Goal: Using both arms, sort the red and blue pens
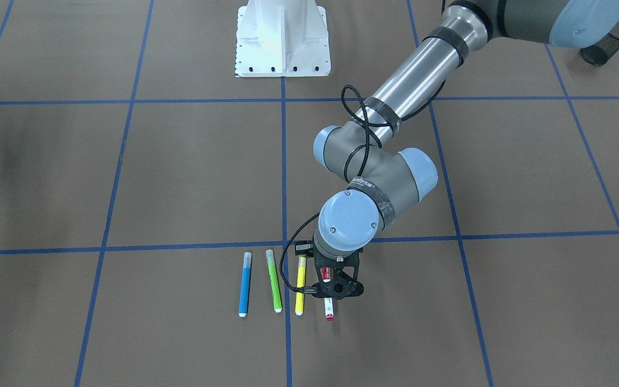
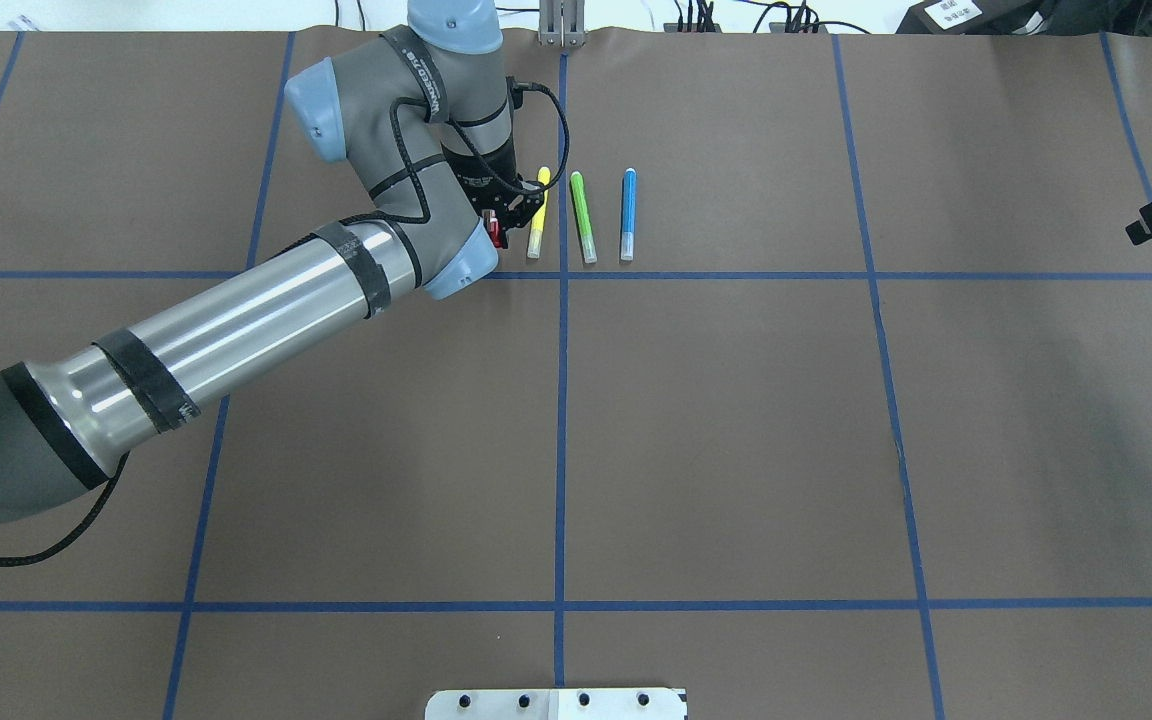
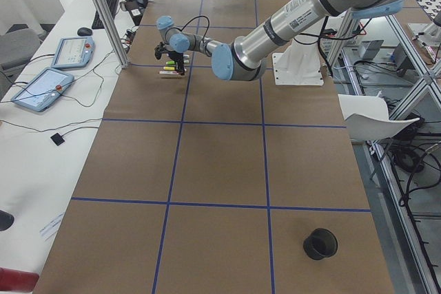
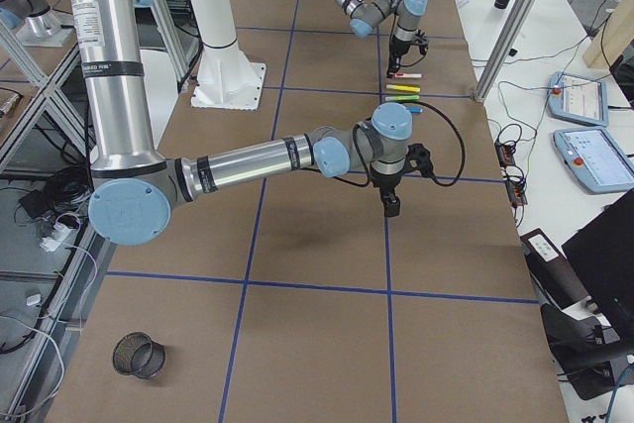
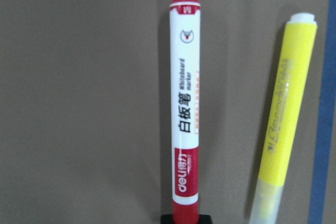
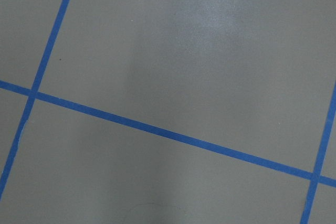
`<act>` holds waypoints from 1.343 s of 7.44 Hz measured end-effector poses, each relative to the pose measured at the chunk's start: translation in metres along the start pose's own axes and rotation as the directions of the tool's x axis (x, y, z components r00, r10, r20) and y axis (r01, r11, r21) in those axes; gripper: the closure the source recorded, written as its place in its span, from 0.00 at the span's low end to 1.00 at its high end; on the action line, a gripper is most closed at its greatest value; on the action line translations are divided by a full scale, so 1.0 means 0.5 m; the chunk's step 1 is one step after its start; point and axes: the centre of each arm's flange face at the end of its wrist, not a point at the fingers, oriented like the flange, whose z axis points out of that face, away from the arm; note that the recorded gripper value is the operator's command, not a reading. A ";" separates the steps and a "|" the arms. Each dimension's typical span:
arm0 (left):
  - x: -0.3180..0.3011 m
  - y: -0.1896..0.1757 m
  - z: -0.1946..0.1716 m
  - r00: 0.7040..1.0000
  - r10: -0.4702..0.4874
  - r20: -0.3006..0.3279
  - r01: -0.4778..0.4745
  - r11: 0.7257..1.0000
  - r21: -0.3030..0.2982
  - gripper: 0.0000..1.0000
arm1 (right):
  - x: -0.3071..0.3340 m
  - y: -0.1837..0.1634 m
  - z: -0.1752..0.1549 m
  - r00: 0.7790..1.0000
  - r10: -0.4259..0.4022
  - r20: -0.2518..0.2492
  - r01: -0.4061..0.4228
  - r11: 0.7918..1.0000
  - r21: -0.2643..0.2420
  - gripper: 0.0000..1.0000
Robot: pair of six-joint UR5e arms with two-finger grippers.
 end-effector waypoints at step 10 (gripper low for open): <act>-0.375 0.396 -0.368 0.902 0.103 0.419 -0.138 0.989 0.053 1.00 | 0.001 0.004 0.001 1.000 0.000 0.001 0.000 1.000 -0.001 0.00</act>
